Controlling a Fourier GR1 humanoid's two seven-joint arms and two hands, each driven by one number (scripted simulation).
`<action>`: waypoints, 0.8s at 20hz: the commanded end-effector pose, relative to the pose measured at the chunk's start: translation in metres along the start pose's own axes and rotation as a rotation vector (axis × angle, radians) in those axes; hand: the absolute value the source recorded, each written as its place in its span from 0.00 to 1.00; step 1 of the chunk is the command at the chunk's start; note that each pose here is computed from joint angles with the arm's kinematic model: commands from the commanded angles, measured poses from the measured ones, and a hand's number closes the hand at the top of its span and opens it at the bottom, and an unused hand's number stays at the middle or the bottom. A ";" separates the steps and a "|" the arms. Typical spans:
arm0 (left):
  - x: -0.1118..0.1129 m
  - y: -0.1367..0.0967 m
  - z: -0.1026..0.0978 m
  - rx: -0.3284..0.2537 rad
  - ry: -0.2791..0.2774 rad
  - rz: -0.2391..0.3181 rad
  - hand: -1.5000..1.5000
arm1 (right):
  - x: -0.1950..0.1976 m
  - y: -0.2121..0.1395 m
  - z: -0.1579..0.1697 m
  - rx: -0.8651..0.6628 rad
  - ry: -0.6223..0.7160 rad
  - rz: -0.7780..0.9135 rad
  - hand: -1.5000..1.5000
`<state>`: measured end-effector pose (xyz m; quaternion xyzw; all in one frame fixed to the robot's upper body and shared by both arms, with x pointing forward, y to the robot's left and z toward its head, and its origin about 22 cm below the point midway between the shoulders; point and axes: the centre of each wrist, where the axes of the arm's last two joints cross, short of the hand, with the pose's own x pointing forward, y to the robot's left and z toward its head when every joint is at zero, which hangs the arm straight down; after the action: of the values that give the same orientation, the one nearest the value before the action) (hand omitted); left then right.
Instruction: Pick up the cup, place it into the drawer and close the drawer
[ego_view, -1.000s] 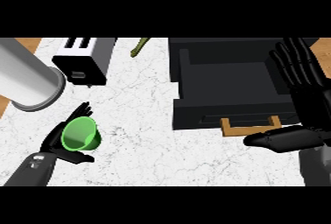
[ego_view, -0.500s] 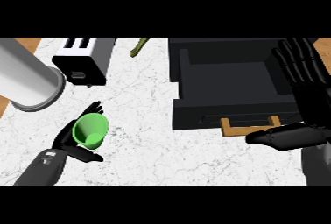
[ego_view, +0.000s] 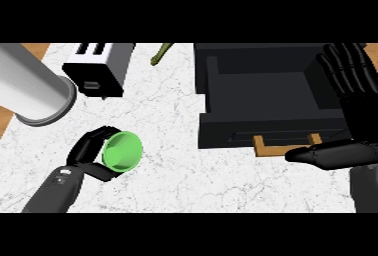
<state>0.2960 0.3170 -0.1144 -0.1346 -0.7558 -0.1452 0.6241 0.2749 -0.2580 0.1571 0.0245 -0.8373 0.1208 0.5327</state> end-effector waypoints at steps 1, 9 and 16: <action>-0.010 -0.013 0.008 0.118 -0.217 -0.044 1.00 | 0.000 -0.002 0.001 -0.002 0.010 -0.008 0.00; -0.013 -0.033 -0.010 0.601 -0.310 -0.014 1.00 | 0.002 -0.017 0.012 -0.019 -0.003 -0.008 0.00; 0.024 -0.038 -0.076 0.346 -0.377 0.064 1.00 | -0.003 -0.015 0.010 -0.032 0.021 0.007 0.00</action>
<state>0.3288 0.2677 -0.0971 -0.0170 -0.8465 0.0568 0.5291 0.2674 -0.2737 0.1515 0.0165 -0.8344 0.1158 0.5387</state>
